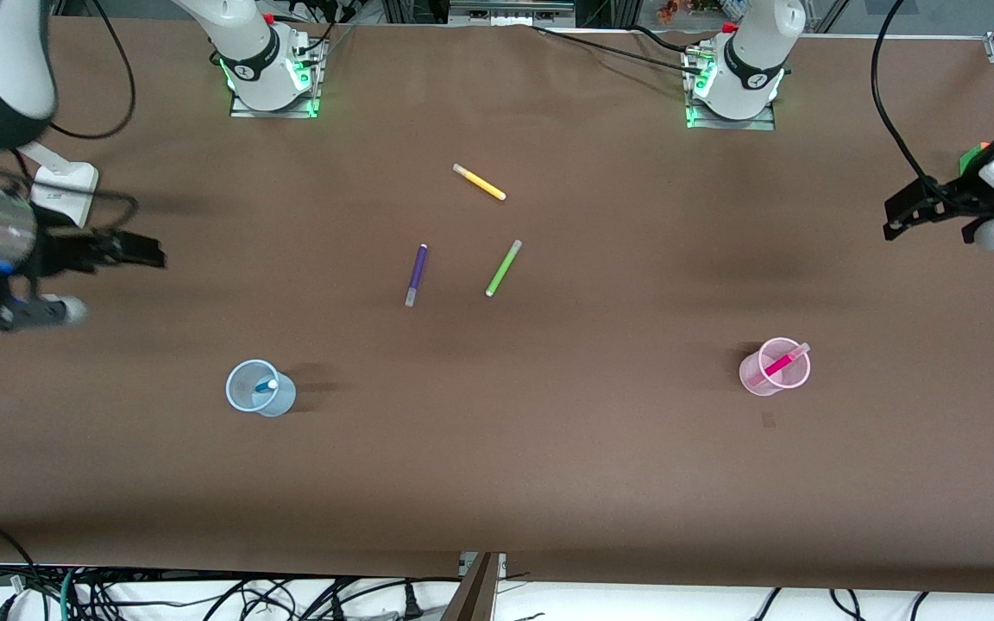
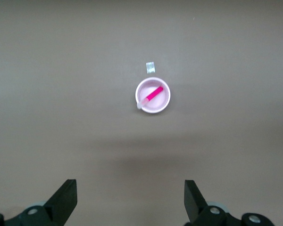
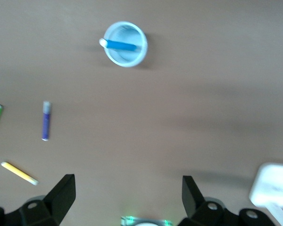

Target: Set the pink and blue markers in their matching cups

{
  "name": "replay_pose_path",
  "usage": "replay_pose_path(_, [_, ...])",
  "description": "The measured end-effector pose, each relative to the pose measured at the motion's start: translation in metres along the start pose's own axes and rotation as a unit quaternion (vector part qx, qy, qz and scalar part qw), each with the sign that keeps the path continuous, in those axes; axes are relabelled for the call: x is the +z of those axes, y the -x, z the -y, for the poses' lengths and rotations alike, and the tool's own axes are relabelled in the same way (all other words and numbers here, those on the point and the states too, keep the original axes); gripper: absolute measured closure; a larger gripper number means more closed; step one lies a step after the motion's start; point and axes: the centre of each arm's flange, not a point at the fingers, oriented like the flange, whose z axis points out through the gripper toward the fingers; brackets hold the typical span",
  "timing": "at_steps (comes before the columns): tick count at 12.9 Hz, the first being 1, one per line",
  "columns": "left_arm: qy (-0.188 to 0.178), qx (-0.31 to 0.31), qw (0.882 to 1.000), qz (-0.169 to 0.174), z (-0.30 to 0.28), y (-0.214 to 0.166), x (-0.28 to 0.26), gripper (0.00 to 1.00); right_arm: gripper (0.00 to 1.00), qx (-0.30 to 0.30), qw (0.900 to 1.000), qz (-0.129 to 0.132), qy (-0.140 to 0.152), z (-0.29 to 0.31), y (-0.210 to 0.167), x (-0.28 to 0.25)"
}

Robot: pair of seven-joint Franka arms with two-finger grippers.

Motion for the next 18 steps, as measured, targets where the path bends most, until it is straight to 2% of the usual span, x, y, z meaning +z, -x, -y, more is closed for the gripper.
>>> replay_pose_path(3, [0.004, 0.004, 1.0, 0.003, -0.006, 0.0, 0.004, 0.0, 0.0, 0.001, 1.0, -0.001, 0.008, -0.004, 0.055, -0.016])
replay_pose_path(6, [0.004, 0.01, 1.0, 0.003, -0.014, 0.0, 0.004, 0.0, 0.0, 0.011, 1.0, 0.01, 0.005, -0.017, 0.079, -0.009])
replay_pose_path(18, [0.004, 0.01, 1.0, 0.01, -0.014, 0.002, 0.005, 0.0, 0.0, 0.013, 1.0, 0.01, 0.006, -0.018, 0.069, 0.003])
